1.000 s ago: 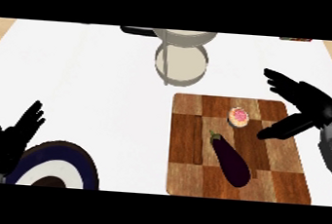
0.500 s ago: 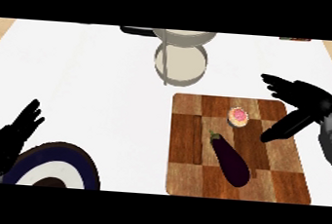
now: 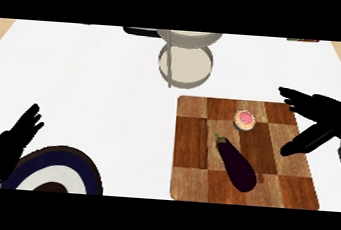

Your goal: Pick the cupcake from the cutting board and place it in the tiered basket

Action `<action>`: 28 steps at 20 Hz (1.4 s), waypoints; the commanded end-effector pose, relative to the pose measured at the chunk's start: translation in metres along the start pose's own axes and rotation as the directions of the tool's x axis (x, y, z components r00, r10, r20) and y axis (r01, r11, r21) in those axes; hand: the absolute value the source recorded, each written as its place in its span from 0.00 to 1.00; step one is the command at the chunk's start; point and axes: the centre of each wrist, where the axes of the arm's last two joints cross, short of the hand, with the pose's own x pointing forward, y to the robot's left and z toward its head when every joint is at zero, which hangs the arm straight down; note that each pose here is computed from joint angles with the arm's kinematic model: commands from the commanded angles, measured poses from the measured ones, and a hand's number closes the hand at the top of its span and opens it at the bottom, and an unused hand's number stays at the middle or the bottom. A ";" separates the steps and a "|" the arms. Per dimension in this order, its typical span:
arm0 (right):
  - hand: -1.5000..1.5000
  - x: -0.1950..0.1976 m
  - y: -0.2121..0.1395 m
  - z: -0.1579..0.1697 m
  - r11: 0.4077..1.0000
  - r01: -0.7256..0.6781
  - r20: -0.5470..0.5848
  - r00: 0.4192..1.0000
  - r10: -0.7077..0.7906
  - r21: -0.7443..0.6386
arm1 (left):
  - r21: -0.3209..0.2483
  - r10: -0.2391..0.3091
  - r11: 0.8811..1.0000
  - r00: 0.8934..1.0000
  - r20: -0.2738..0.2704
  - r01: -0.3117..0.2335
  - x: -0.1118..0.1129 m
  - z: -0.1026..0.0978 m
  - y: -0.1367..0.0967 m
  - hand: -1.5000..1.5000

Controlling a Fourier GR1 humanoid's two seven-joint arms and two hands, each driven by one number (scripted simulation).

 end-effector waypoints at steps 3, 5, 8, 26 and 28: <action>0.00 -0.006 0.011 -0.026 0.999 0.026 0.017 1.000 -0.026 0.030 | -0.012 -0.002 1.000 1.000 -0.015 0.002 0.008 -0.006 -0.009 0.50; 0.00 -0.018 0.016 -0.019 0.999 0.016 0.022 1.000 -0.016 0.028 | -0.003 0.006 1.000 1.000 -0.017 -0.006 -0.003 -0.023 0.008 0.50; 0.00 -0.013 0.019 -0.029 0.999 0.024 0.015 1.000 -0.024 0.024 | -0.005 0.009 1.000 1.000 -0.015 -0.009 0.000 -0.006 0.002 0.50; 0.00 -0.014 0.049 -0.052 0.998 0.050 0.031 0.998 -0.051 0.035 | -0.004 0.005 1.000 1.000 -0.015 -0.005 -0.006 -0.001 -0.007 0.50; 0.00 -0.002 0.060 -0.064 0.999 0.024 0.037 0.999 -0.025 0.024 | -0.011 -0.006 1.000 1.000 -0.009 0.006 -0.007 -0.007 -0.004 0.50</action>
